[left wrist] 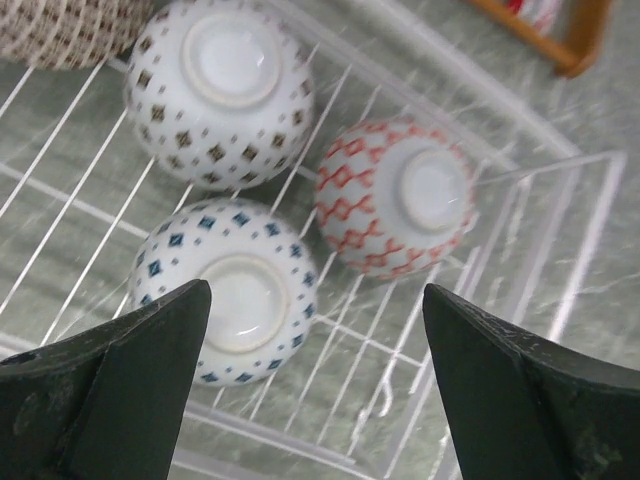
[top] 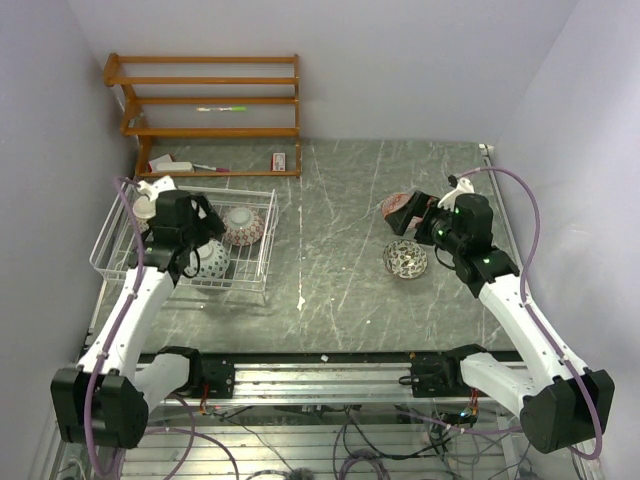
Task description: Load the bowls into the dish rack
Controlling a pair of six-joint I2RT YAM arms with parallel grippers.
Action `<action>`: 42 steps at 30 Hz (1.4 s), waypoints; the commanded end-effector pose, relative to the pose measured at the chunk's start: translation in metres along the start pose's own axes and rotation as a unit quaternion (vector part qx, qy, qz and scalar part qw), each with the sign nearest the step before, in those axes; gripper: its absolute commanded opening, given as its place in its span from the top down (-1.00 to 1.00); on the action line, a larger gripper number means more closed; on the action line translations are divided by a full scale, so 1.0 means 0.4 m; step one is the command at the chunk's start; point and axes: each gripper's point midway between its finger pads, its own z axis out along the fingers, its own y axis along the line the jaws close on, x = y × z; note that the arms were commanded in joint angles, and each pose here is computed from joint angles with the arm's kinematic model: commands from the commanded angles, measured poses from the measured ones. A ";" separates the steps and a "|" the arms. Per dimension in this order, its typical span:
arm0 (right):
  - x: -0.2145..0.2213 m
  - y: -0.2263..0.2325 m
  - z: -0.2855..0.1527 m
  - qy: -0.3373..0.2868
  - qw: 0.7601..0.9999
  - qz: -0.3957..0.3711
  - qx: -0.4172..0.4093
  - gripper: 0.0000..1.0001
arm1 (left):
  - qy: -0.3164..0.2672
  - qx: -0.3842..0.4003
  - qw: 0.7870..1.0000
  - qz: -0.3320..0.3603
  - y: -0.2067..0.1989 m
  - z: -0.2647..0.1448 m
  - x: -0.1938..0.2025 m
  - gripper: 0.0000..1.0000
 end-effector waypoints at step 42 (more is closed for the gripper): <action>0.062 -0.026 0.011 0.019 1.000 -0.001 -0.005 -0.99 | -0.005 -0.187 0.980 0.062 0.138 0.072 0.148 -0.01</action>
